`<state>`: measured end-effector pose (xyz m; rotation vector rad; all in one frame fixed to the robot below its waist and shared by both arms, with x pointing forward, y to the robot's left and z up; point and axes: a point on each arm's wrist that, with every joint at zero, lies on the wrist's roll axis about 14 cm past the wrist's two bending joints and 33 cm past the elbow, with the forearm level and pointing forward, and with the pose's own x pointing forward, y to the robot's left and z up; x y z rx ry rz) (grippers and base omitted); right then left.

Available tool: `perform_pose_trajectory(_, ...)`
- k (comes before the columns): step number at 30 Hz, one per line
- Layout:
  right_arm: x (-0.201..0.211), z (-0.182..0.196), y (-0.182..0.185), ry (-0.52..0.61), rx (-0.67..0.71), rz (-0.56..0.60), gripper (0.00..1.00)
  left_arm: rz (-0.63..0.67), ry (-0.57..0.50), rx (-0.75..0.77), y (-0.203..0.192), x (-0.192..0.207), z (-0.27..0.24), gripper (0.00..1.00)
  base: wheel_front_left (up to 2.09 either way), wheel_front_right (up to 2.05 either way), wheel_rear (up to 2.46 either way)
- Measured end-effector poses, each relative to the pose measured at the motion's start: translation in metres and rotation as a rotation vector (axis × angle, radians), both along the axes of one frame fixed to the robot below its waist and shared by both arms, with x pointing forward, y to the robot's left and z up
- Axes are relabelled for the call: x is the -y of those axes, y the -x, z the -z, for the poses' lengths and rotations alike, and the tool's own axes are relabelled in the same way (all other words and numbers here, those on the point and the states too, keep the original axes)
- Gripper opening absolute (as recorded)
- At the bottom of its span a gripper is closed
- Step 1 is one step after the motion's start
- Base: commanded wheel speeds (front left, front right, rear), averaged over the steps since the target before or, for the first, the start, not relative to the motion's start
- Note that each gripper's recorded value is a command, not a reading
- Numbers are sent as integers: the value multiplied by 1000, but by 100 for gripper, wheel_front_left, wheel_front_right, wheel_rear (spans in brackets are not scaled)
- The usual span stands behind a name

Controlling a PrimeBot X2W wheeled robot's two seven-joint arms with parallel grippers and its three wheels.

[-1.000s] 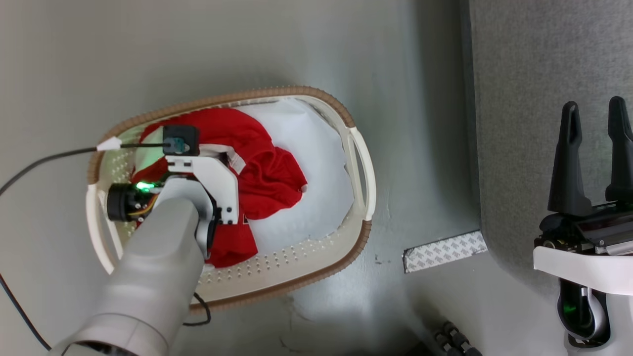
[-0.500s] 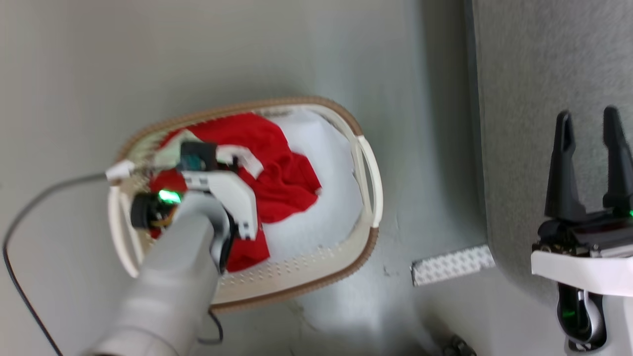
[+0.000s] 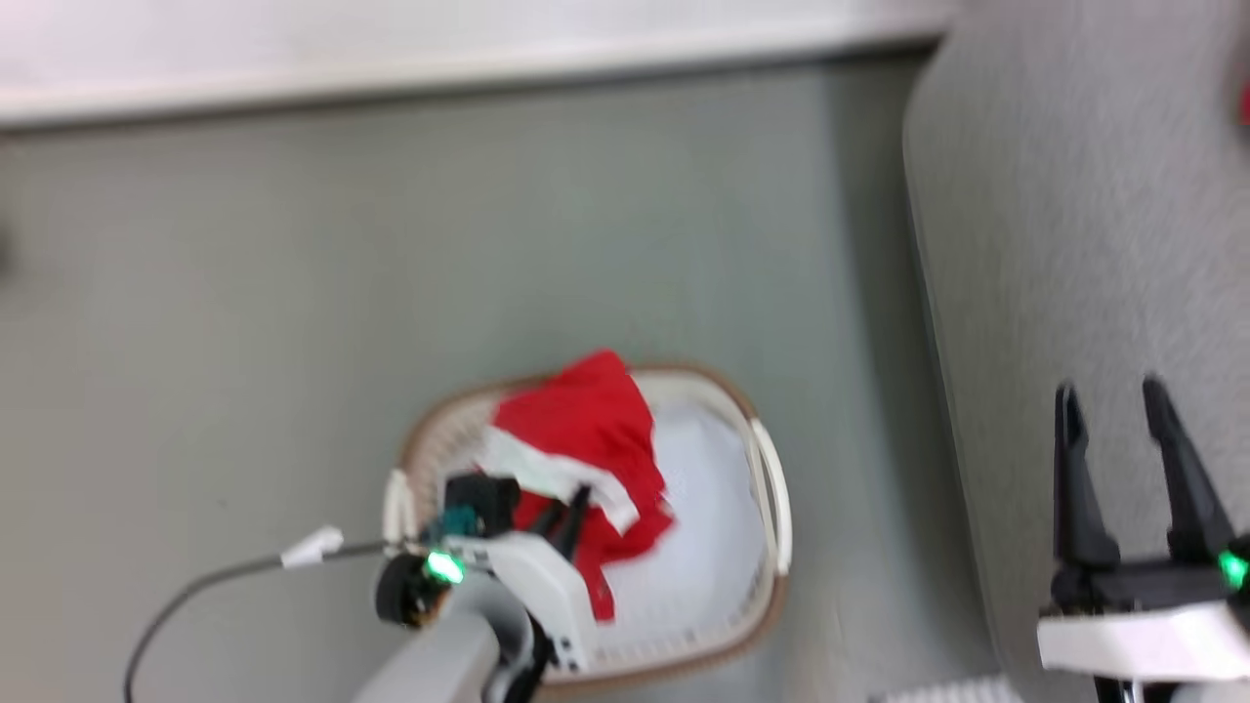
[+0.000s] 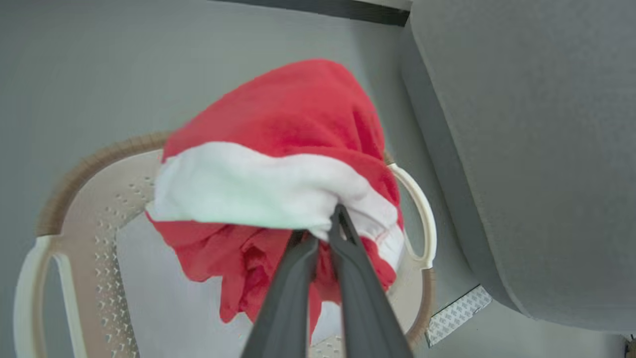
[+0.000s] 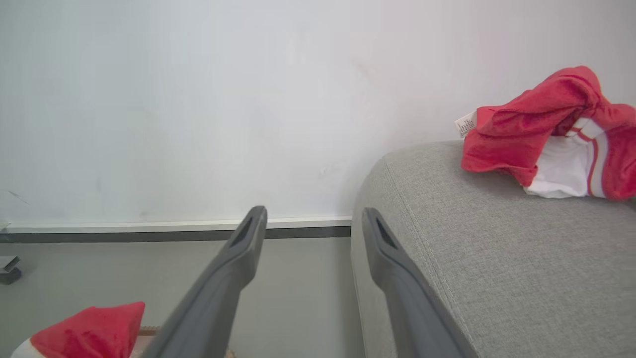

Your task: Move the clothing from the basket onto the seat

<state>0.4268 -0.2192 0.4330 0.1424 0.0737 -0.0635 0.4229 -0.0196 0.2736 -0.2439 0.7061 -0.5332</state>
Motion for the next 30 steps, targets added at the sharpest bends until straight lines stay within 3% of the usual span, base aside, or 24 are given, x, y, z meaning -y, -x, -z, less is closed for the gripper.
perform_pose_trajectory(7,-14,-40,31,13,81,-67,100,-45,46,214,7,-5,-90,0,0,0,0)
perform_pose_trajectory(17,-67,-86,59,9,203,-267,100,-101,77,563,22,-28,-221,0,0,0,0)
perform_pose_trajectory(30,-124,-122,81,-149,290,-468,100,-52,66,786,67,-38,-308,0,0,0,0)
